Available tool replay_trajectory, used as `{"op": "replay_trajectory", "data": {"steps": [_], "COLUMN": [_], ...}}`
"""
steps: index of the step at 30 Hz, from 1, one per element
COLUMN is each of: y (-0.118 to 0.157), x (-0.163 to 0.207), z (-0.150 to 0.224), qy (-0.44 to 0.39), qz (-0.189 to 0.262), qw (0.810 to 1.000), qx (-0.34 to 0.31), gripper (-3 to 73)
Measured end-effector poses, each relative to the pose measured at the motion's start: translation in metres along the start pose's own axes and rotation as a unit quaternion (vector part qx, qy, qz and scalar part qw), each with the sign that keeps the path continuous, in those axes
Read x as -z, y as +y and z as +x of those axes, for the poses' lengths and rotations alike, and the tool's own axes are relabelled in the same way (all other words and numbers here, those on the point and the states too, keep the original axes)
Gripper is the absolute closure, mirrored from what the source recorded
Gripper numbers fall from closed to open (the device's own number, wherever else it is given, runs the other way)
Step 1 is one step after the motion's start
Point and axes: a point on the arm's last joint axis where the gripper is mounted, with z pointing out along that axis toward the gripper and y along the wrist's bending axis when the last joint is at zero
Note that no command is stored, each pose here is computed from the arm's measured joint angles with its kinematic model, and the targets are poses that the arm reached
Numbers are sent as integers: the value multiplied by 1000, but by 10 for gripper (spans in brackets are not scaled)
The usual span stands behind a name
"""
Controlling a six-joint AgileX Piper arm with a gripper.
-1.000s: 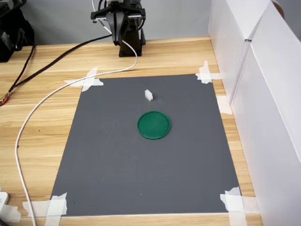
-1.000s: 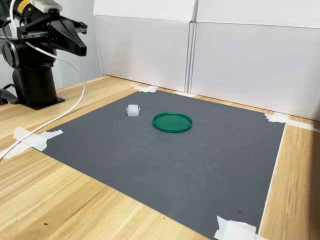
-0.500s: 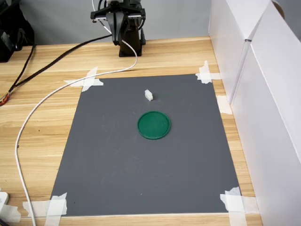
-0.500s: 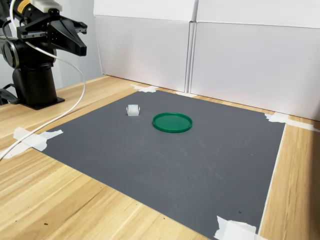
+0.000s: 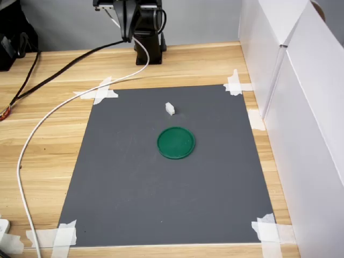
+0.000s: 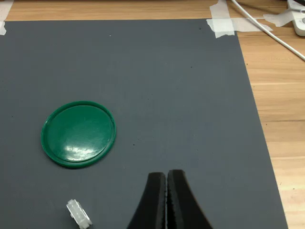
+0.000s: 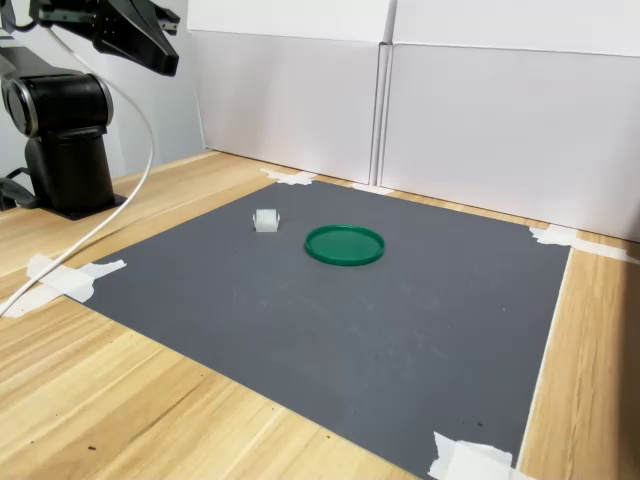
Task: Grasp a white terminal and put it in the green lid.
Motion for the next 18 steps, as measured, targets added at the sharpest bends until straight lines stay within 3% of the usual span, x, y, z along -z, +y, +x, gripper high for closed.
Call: {"op": "replay_trajectory", "data": {"steps": [4,11,15,18], "y": [0,4,14,24], "x": [-10,-38,-53,-65], "z": [-17,-39,-51,-54], "qy": [43,132,155,184], "qz": [-21,-100,-157,-201], "qw": [999,981,958,931], "qx": [25,101,181,243], "gripper": [711,711,711,711]}}
